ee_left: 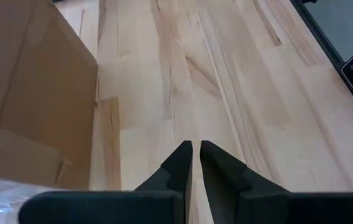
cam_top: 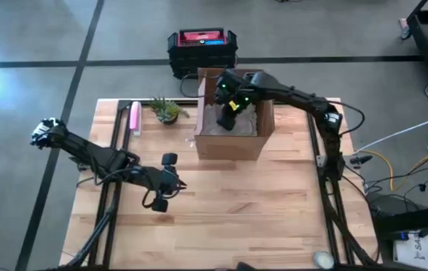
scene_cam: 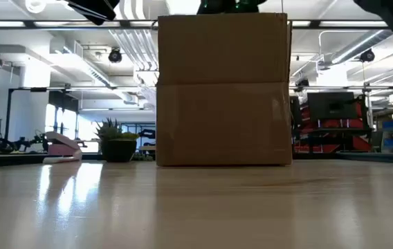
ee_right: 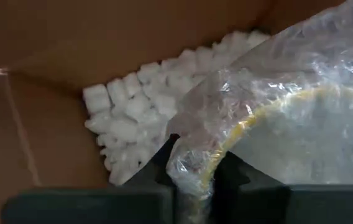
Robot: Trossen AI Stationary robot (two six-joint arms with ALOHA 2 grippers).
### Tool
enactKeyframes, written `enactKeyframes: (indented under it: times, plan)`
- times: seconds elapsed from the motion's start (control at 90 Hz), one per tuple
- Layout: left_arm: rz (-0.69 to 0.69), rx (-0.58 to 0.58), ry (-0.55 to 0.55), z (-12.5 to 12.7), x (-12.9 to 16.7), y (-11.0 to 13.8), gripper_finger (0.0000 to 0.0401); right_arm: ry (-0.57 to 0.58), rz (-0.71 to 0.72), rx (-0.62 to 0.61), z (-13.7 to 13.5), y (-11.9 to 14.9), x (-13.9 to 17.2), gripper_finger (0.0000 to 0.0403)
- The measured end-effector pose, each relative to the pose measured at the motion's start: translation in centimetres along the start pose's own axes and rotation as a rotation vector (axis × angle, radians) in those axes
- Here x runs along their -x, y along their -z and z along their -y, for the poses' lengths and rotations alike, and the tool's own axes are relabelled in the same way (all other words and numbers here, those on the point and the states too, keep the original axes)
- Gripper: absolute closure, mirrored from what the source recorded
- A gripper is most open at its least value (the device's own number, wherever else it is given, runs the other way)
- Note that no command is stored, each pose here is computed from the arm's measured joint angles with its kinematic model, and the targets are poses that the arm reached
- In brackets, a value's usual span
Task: Wrap mug
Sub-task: Put the wrapped orange mug into the cardboard box, then return to Home Position
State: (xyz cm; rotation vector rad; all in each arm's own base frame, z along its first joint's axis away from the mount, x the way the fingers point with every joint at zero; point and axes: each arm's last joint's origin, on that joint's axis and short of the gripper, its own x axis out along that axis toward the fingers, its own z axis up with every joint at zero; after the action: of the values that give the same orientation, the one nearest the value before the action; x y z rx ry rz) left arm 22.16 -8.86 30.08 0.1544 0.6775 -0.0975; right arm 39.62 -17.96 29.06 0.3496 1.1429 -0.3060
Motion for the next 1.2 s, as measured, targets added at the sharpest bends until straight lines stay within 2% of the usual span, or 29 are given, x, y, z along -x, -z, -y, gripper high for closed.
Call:
enactKeyframes:
  times: [0.122,0.278,0.356,0.567,0.722,0.811,0.922,1.022,1.2]
  plan:
    - [0.003,0.002,0.000,0.0,0.0,0.0,0.0381,0.001,-0.044,-0.014,-0.1,0.1,-1.8,0.0279]
    - [0.005,0.003,0.000,0.0,0.0,0.0,0.0381,-0.007,-0.053,-0.017,-0.2,0.1,-1.0,0.0210]
    - [0.009,0.004,0.000,0.0,0.0,-0.1,0.0381,-0.004,-0.032,-0.022,-0.4,0.2,1.5,0.0186]
    - [0.039,0.007,0.001,-0.2,0.8,-0.2,0.0381,-0.026,0.150,0.033,-2.4,1.5,10.2,0.0146]
    - [0.071,0.016,0.003,-0.6,2.0,-0.3,0.0381,-0.045,0.246,0.045,-4.0,4.2,15.5,0.0136]
    - [0.096,0.009,0.002,-0.8,2.7,-0.3,0.0381,-0.064,0.263,0.050,-4.8,6.0,17.1,0.0137]
    - [0.120,-0.001,-0.002,-1.2,3.4,-0.2,0.0381,-0.079,0.253,0.074,-5.7,8.5,17.6,0.0148]
    - [0.151,0.019,-0.017,-1.8,4.0,0.3,0.0381,-0.061,0.305,0.095,-6.5,11.0,18.0,0.0166]
    - [0.253,0.081,-0.058,-3.1,3.9,2.7,0.0381,-0.112,0.414,0.138,-7.4,15.4,15.9,0.0206]
